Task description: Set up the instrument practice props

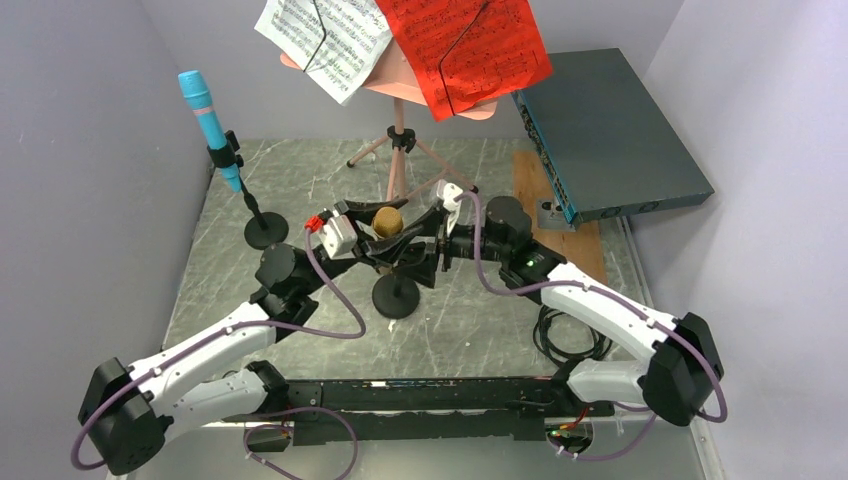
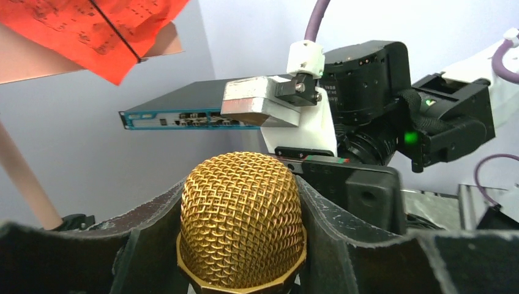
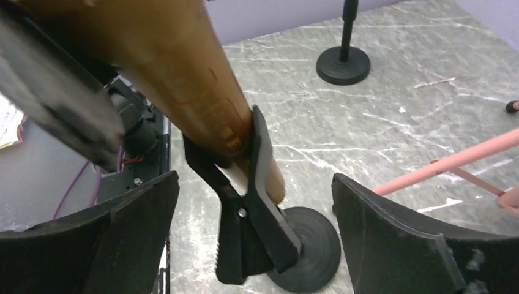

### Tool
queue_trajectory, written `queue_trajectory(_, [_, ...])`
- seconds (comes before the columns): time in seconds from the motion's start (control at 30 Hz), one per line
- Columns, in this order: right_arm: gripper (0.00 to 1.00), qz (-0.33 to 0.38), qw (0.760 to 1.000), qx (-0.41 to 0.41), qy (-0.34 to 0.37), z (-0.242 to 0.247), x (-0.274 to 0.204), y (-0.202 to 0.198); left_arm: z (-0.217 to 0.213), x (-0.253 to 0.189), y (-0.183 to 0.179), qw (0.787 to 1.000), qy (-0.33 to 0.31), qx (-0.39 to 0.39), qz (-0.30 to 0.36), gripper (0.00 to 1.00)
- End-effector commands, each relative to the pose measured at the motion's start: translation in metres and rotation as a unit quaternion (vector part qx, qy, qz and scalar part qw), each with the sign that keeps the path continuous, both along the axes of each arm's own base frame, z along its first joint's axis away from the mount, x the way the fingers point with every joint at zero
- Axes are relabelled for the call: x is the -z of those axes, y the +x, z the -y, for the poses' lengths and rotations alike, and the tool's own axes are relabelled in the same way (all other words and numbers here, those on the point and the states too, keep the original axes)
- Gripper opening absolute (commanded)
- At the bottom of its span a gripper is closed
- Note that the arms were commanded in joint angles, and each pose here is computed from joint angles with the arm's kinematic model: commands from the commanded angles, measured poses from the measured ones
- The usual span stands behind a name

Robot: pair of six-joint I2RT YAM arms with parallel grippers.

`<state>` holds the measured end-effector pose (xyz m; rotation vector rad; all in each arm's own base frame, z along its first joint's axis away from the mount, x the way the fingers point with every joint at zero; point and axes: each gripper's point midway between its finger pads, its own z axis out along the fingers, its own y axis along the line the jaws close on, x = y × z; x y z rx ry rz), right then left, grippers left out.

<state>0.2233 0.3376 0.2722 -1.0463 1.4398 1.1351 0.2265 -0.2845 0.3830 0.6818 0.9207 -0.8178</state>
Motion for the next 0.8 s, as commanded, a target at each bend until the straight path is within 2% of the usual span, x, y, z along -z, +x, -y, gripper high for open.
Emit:
queue_trajectory(0.0, [1.0, -0.023, 0.999, 0.031, 0.009, 0.006, -0.01, -0.015, 0.002, 0.011, -0.017, 0.999, 0.026, 0.029, -0.023, 0.0])
queue_trajectory(0.1, [1.0, -0.058, 0.997, 0.043, -0.004, 0.015, 0.015, -0.023, -0.001, 0.011, -0.019, 0.999, 0.023, 0.027, -0.028, 0.0])
queue_trajectory(0.2, [1.0, -0.072, 0.995, 0.066, 0.021, 0.025, 0.041, -0.028, -0.005, 0.005, -0.021, 0.999, 0.008, 0.026, -0.028, 0.0])
queue_trajectory(0.33, [1.0, -0.066, 0.993, 0.082, 0.052, 0.017, 0.054, -0.029, -0.004, -0.001, -0.022, 0.999, 0.004, 0.031, -0.034, 0.0])
queue_trajectory(0.37, [1.0, -0.062, 0.992, 0.091, 0.054, 0.013, 0.057, -0.026, -0.003, 0.0, -0.022, 0.998, 0.012, 0.034, -0.042, 0.04])
queue_trajectory(0.4, [1.0, -0.057, 0.991, 0.105, 0.058, 0.01, 0.061, -0.022, -0.002, 0.002, -0.022, 0.998, 0.022, 0.035, -0.052, 0.11])
queue_trajectory(0.53, [0.99, -0.015, 0.986, 0.132, 0.105, 0.001, 0.061, -0.012, -0.007, 0.016, -0.019, 0.993, 0.037, 0.021, -0.109, 0.56])
queue_trajectory(0.67, [0.93, 0.003, 0.982, 0.146, 0.118, -0.011, 0.069, 0.001, -0.027, 0.036, -0.018, 0.984, 0.042, -0.018, -0.174, 0.96])
queue_trajectory(0.77, [0.87, -0.007, 0.984, 0.14, 0.113, -0.021, 0.075, 0.007, -0.039, 0.056, -0.021, 0.973, 0.061, -0.041, -0.221, 1.0])
